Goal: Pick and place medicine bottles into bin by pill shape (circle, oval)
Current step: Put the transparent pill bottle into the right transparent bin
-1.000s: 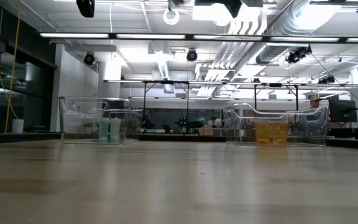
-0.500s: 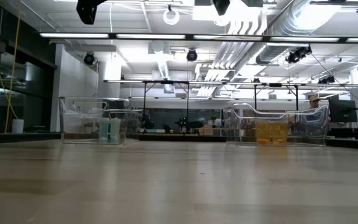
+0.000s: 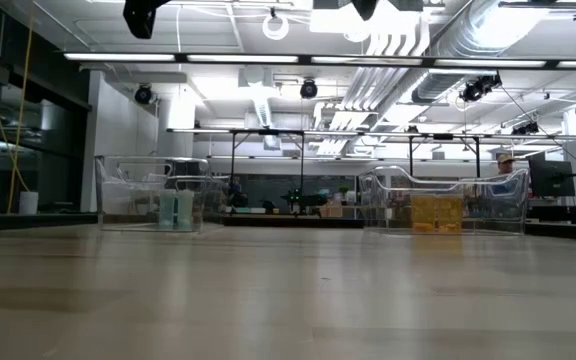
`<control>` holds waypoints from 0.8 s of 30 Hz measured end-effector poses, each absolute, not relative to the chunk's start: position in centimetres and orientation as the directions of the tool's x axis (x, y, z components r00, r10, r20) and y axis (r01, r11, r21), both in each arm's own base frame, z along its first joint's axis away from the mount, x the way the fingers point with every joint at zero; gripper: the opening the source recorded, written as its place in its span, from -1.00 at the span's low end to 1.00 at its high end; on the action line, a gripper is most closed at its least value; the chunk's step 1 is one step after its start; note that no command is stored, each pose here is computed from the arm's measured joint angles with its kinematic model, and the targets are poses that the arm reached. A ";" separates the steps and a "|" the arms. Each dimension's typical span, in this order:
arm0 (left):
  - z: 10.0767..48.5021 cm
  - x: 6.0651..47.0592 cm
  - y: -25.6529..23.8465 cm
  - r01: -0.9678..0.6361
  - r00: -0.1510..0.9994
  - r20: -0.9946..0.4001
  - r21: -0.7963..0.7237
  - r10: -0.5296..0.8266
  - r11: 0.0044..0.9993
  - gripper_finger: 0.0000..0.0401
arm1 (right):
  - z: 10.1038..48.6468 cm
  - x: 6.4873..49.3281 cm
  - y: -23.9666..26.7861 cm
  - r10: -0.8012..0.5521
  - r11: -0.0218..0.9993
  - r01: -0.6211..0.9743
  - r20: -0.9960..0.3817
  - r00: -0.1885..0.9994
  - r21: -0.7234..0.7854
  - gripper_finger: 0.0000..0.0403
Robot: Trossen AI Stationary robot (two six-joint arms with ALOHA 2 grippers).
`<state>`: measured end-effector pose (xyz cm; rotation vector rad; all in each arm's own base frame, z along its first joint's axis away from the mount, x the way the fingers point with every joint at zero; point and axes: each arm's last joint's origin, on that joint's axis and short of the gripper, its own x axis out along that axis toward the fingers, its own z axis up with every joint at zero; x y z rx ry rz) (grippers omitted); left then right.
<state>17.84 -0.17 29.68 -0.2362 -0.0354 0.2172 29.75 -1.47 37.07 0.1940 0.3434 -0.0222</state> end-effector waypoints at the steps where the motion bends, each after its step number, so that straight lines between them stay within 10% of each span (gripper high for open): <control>1: 29.7 17.8 -0.2 -0.209 0.976 0.011 -0.236 0.218 0.949 -0.09 | 37.4 29.4 -2.1 -0.041 0.977 0.118 -0.387 0.921 0.177 -0.43; 8: 29.8 17.8 -0.2 -0.206 0.976 0.025 -0.237 0.218 0.949 -0.09 | 37.0 25.1 -6.8 -0.347 0.803 0.590 -0.735 0.582 0.088 -0.39; 15: 29.8 17.8 -0.2 -0.206 0.976 0.025 -0.237 0.218 0.949 -0.09 | 31.4 21.3 -10.1 -0.310 0.601 0.798 -0.932 0.188 -0.039 -0.39; 24: 29.8 17.8 -0.2 -0.206 0.976 0.026 -0.238 0.218 0.949 -0.09 | 24.4 19.0 -13.4 -0.224 0.467 0.884 -0.967 0.122 0.004 -0.39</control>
